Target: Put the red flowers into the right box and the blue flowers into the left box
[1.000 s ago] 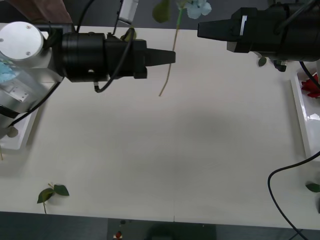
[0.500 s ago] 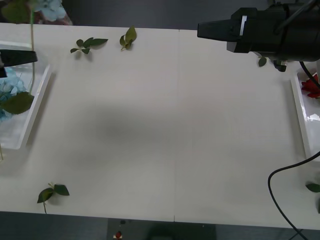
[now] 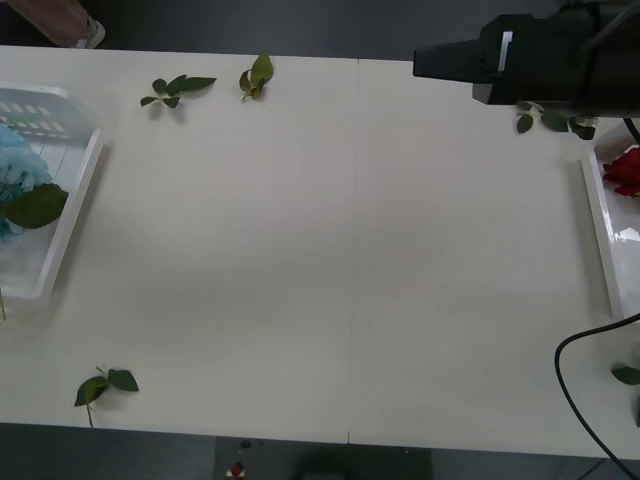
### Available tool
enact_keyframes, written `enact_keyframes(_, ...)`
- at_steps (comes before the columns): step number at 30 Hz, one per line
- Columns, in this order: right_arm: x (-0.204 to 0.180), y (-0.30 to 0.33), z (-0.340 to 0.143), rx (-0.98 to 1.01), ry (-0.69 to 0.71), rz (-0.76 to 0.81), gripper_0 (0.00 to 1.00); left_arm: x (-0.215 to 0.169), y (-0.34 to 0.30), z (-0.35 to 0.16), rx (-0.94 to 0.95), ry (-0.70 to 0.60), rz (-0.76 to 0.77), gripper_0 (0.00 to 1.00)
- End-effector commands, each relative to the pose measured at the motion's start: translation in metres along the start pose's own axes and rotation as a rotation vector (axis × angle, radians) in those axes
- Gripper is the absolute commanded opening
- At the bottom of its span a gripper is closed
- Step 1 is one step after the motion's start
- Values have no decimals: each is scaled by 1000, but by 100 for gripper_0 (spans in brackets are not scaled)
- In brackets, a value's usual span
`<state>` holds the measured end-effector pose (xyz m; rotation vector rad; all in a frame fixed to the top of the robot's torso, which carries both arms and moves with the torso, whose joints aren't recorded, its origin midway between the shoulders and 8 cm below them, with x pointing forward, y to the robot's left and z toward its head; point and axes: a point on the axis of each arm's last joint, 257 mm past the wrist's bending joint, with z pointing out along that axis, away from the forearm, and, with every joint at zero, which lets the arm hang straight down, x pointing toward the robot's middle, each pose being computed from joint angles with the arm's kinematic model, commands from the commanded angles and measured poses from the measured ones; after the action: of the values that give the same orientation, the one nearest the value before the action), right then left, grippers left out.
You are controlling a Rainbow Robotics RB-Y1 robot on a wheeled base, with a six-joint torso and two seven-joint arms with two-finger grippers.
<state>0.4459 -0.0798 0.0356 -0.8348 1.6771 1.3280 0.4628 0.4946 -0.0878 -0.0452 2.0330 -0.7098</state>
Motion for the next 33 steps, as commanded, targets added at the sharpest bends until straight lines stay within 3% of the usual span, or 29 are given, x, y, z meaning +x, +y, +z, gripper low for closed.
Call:
enact_keyframes(1,-12,7,-29,30,18,-106,100,-13,31,-6,-118,-28,-2,0)
enact_keyframes(9,8,6,-65,58,109,-166,100,-8,77,-12,-247,-47,-31,0)
enact_keyframes(13,18,1,-81,79,147,-271,100,-4,86,-8,-265,-54,-47,3)
enact_keyframes(19,36,-6,-105,104,210,-401,100,-3,95,-4,-293,-77,-54,51)
enact_keyframes(20,39,-8,-110,111,226,-430,100,-4,95,-4,-292,-80,-53,65)
enact_keyframes(24,50,-16,-129,138,296,-535,100,-13,84,-8,-239,-131,-99,100)
enact_keyframes(27,55,-21,-141,157,344,-602,100,-17,70,-7,-183,-158,-120,100)
enact_keyframes(33,60,-29,-162,189,414,-727,100,-40,9,-15,-76,-157,5,100)
